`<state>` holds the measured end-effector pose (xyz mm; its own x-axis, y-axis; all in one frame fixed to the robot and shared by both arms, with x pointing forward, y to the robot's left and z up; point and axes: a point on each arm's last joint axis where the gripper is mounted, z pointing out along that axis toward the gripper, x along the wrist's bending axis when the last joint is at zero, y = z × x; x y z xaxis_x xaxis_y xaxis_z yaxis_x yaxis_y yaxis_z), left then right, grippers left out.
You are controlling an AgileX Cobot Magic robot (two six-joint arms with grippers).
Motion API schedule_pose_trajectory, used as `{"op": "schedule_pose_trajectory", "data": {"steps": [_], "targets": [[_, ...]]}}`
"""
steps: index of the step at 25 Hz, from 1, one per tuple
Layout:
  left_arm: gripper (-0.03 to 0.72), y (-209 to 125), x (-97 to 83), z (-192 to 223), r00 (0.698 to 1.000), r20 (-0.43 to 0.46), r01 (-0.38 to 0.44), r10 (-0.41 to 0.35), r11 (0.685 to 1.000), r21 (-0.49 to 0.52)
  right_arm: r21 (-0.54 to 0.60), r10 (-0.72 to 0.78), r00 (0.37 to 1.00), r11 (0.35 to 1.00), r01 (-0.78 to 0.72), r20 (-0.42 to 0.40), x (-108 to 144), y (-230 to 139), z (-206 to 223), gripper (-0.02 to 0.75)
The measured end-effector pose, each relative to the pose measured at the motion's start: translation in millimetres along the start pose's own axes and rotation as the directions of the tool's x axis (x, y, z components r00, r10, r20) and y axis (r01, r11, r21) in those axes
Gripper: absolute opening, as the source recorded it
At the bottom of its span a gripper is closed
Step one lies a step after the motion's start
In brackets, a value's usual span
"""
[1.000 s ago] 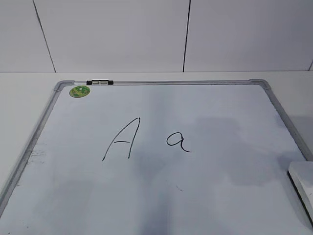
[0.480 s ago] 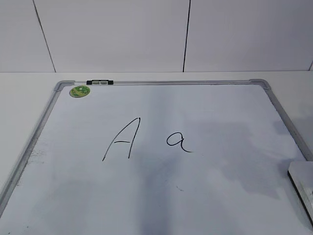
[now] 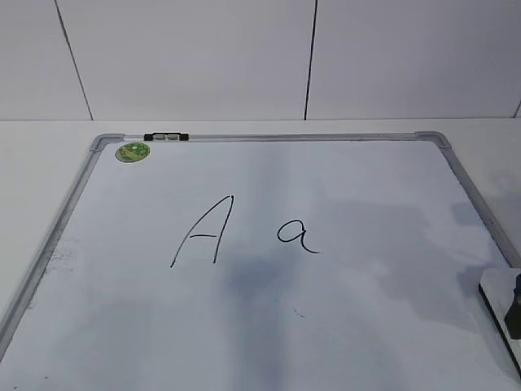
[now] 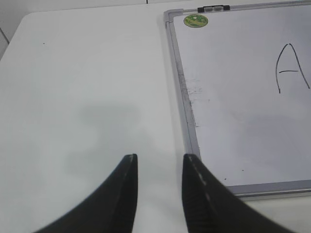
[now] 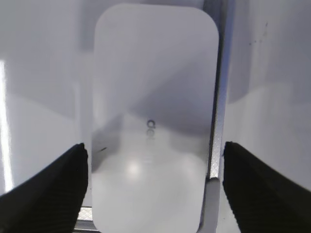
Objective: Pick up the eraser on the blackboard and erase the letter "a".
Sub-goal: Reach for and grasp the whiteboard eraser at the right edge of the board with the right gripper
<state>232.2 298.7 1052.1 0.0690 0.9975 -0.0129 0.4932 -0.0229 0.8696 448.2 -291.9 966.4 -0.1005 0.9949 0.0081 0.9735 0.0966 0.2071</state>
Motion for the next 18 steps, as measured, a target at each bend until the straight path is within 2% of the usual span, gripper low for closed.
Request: {"op": "schedule_pose_trajectory", "data": {"steps": [18], "targets": [[0.235, 0, 0.0, 0, 1.0, 0.0, 0.0, 0.0, 1.0, 0.0, 0.013, 0.001, 1.0, 1.0, -0.001, 0.002, -2, 14, 28, 0.647]]}}
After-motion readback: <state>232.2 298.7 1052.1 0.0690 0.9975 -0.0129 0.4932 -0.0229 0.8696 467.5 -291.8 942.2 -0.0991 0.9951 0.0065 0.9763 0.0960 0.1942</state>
